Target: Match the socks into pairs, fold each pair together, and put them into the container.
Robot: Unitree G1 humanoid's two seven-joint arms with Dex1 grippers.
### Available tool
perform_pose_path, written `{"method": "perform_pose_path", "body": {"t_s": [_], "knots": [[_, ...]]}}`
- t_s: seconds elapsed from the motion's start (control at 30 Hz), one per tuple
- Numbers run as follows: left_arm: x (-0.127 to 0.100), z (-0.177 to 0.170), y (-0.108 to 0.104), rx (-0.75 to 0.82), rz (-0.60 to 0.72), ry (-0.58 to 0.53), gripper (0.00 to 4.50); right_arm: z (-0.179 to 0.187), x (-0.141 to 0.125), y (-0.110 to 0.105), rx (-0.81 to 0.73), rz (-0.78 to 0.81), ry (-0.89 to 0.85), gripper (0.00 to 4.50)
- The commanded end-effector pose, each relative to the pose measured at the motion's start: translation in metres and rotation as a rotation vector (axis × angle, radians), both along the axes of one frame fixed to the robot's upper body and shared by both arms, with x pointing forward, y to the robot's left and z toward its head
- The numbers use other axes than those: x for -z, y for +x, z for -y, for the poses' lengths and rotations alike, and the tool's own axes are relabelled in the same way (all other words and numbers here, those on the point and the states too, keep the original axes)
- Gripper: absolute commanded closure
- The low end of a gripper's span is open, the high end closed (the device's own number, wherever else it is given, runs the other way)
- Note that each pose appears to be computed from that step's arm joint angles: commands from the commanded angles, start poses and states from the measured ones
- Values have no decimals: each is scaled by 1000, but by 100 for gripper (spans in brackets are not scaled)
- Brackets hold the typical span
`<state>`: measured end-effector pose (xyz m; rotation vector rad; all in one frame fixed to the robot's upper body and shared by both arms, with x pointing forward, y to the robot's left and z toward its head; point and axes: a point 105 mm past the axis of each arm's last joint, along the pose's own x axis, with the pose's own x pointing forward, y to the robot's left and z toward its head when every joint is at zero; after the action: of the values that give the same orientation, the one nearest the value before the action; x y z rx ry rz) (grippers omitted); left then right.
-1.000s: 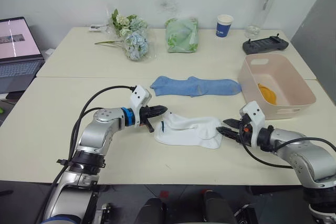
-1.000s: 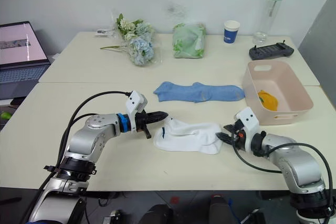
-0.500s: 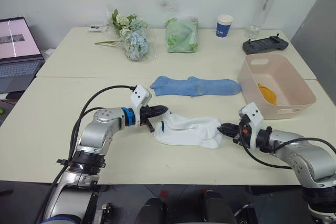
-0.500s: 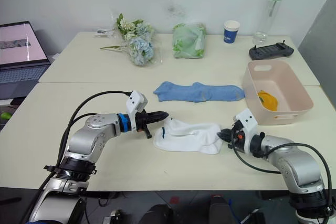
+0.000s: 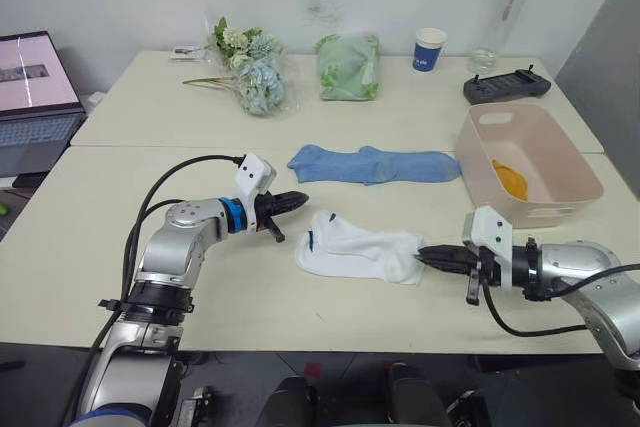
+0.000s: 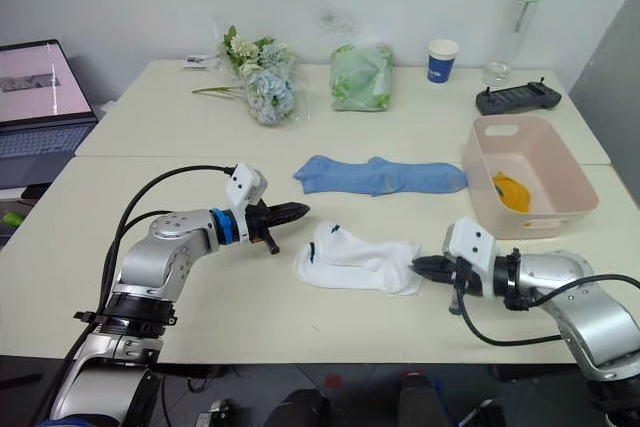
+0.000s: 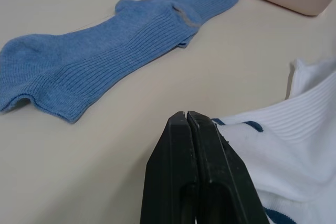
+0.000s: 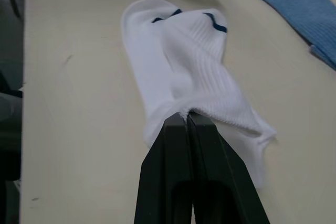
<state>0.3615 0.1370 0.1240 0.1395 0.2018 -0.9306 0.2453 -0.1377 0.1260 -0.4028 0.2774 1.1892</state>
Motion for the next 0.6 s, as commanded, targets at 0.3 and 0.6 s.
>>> {"method": "perform_pose_path", "body": {"t_s": [0.3,0.6], "knots": [[-6,33,9,178,56,103,450,-15,-2,-13,-88,18,19,445],[22,42,20,310,84,286,394,-20,-4,-12,-94,22,27,450]]}}
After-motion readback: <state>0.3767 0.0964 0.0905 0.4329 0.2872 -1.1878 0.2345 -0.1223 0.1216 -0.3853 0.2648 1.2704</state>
